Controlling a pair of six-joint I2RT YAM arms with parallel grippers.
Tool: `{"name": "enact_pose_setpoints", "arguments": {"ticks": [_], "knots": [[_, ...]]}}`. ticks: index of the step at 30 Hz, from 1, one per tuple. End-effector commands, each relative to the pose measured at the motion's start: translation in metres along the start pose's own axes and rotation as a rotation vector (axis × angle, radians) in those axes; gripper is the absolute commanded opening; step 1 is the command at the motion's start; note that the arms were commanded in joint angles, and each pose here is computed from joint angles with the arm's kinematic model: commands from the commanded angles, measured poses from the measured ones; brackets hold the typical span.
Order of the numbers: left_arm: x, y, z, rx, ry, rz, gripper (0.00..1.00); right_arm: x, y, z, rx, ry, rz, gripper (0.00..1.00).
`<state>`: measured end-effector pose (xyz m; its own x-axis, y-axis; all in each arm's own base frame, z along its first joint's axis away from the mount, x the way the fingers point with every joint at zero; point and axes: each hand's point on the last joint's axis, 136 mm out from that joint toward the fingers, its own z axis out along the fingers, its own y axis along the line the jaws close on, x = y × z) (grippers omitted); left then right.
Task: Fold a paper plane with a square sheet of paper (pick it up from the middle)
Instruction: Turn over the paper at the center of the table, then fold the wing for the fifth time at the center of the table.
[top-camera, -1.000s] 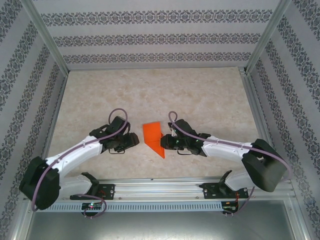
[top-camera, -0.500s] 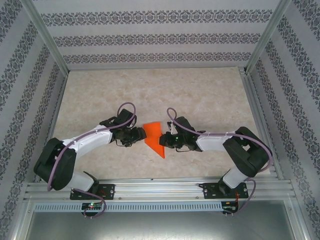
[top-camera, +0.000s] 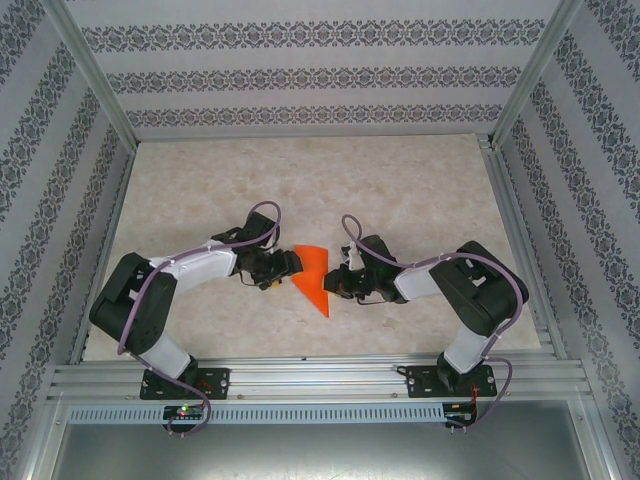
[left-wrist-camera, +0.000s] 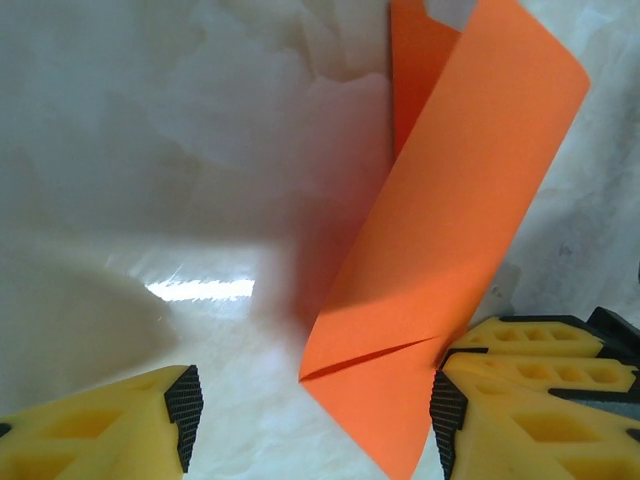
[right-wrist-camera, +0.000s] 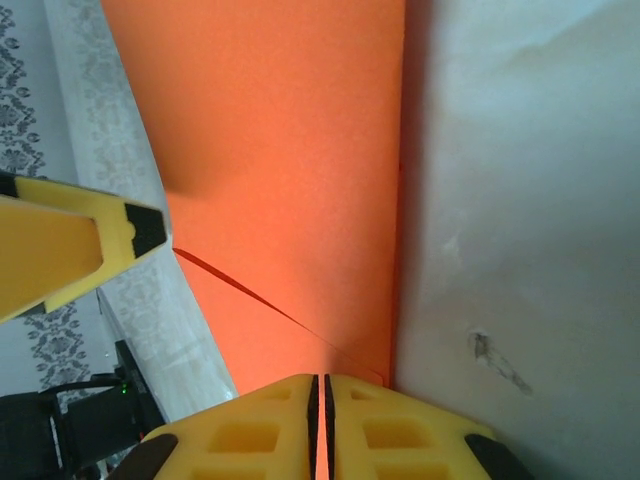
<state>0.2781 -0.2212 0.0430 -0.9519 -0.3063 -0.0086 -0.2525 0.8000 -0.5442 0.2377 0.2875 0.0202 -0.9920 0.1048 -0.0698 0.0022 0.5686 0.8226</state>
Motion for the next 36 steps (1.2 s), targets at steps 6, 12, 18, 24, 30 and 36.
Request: {"name": "enact_pose_setpoints", "arguments": {"ticks": [6,12,18,24,30,36], "knots": [[-0.02,-0.028,0.01,0.127,0.023,0.028,0.63,0.017,-0.037,0.01,0.085,0.03,0.035,0.14],[-0.025,-0.029,0.015,0.148,0.04,0.026,0.6,0.017,-0.036,0.01,0.08,0.035,0.04,0.14],[-0.03,-0.034,0.018,0.179,0.061,0.027,0.57,0.018,-0.041,0.01,0.092,0.04,0.043,0.15],[-0.032,-0.036,0.022,0.204,0.088,0.029,0.48,0.018,-0.043,0.01,0.093,0.042,0.049,0.16],[-0.035,-0.031,0.013,0.203,0.038,0.023,0.16,0.015,-0.037,0.009,0.082,0.034,0.046,0.18],[-0.033,-0.032,0.004,0.22,0.006,-0.004,0.03,0.002,-0.008,-0.005,0.061,-0.013,0.005,0.22]]}}
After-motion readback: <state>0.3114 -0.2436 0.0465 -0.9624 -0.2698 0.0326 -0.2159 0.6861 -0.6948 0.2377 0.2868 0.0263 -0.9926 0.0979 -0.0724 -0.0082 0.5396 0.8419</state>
